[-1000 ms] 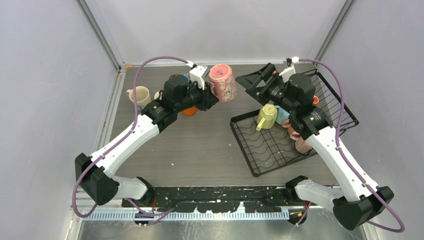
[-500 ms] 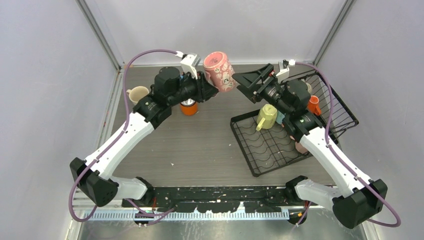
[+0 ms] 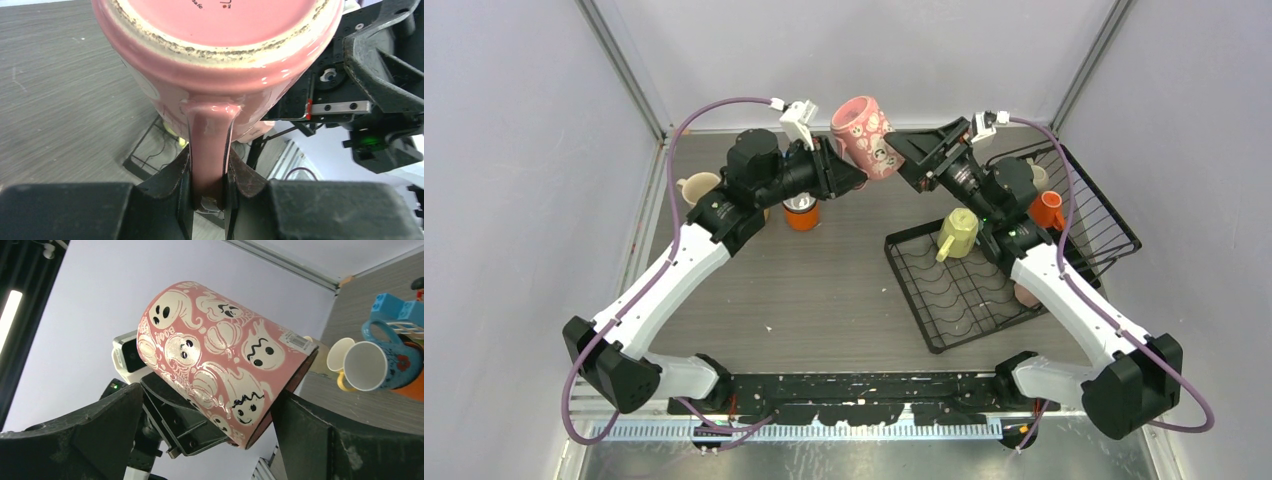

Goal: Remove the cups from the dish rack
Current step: Place the cup at the center of the board.

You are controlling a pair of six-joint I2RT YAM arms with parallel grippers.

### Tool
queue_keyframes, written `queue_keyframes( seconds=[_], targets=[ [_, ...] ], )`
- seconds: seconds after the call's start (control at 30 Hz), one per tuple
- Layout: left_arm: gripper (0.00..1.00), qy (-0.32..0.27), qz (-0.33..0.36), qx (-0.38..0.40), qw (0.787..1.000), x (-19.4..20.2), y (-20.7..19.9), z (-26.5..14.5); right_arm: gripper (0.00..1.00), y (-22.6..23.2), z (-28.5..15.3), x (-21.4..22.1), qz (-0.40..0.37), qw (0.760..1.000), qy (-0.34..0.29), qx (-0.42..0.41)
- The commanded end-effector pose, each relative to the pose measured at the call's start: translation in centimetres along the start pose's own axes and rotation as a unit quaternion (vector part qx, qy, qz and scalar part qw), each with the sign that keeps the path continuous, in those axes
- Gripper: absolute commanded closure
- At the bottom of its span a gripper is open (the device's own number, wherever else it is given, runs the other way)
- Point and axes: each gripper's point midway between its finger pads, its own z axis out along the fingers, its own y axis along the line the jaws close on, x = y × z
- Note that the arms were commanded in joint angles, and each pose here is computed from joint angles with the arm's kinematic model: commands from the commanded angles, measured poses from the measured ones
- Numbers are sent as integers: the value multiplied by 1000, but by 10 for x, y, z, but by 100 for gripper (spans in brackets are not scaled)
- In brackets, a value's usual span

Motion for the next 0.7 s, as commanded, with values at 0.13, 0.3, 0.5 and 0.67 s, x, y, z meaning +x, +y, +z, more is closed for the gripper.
queue_keyframes(
  seconds=[0.13,0.3,0.5,0.67],
  targets=[
    [100,-134,-25,134,981,-79,-69,-26,4,58,2,2,-1,993,-7,-120],
    [100,-137,-64,145,978,-76,-65,-24,15,68,2,7,-1,990,-11,-140],
    [100,-131,-103,158,973,-66,-60,-20,32,69,2,8,-4,990,-17,-142],
    [100,-129,-133,178,966,-61,-61,-18,47,69,6,10,-7,990,-13,-140]
  ],
)
